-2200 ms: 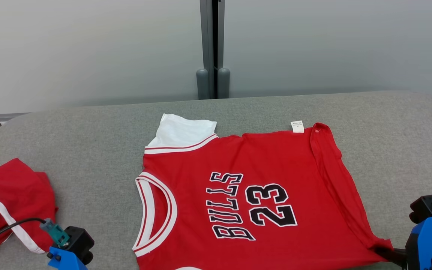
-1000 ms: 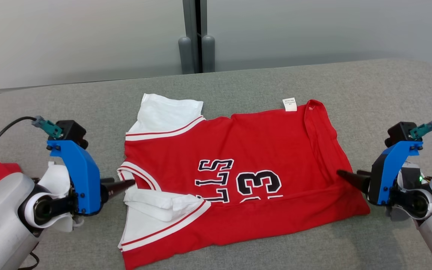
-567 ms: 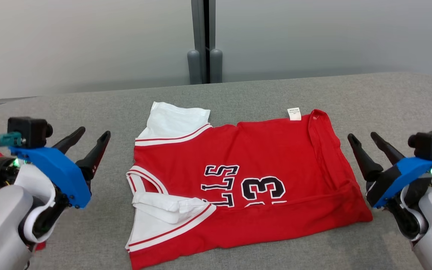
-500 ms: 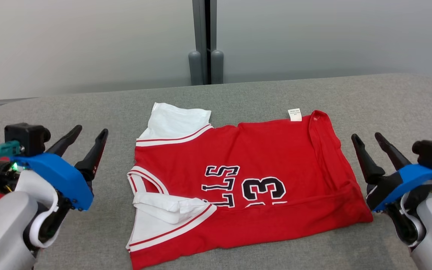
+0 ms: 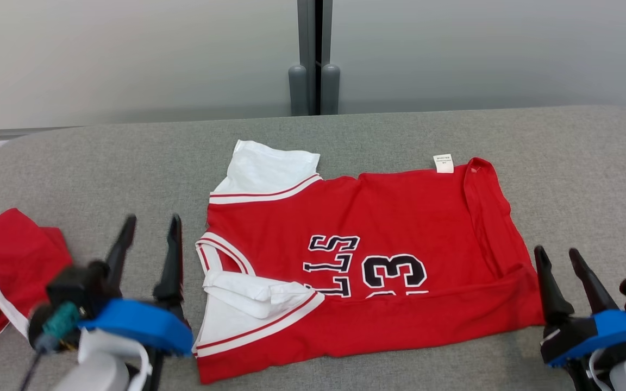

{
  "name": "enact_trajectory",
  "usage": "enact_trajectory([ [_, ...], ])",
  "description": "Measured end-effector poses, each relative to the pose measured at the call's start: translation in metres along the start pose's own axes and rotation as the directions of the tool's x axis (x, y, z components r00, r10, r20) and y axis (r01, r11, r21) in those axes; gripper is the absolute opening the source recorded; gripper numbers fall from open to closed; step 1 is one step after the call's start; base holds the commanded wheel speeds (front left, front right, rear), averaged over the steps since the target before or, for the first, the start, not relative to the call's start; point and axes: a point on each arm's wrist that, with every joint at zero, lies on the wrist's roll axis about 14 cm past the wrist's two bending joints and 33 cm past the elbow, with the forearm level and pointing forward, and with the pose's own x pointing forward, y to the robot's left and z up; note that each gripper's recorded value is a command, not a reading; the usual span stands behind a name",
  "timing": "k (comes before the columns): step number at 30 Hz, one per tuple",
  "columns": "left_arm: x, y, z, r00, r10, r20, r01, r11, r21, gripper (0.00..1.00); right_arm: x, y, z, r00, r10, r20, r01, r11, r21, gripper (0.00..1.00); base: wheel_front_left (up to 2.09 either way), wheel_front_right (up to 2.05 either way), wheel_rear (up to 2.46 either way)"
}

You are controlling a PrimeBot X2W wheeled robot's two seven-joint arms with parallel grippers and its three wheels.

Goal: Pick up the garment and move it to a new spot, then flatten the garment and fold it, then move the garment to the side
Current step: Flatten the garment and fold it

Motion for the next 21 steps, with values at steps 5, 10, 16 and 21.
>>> enact_trajectory([
  [5,-0.033,-0.003,-0.051,0.993,0.041,-0.108,-0.044,0.999,-0.024,1.00,-0.025,-0.016,-0.034,0.993,-0.042,-0.111,0.035,0.997,-0.064,1.00,0.00,0.00,0.00],
  [10,-0.054,-0.010,-0.095,0.968,-0.002,-0.251,-0.010,0.999,-0.047,1.00,-0.034,-0.023,-0.061,0.971,-0.064,-0.230,0.046,0.996,-0.083,1.00,0.00,0.00,0.00],
  [16,-0.076,-0.020,-0.140,0.878,-0.071,-0.473,0.036,0.996,-0.082,1.00,-0.032,-0.026,-0.078,0.948,-0.078,-0.308,0.049,0.994,-0.099,1.00,0.00,0.00,0.00],
  [21,-0.090,-0.022,-0.162,0.799,-0.098,-0.593,0.039,0.993,-0.111,1.00,-0.028,-0.030,-0.089,0.928,-0.094,-0.361,0.062,0.993,-0.101,1.00,0.00,0.00,0.00],
])
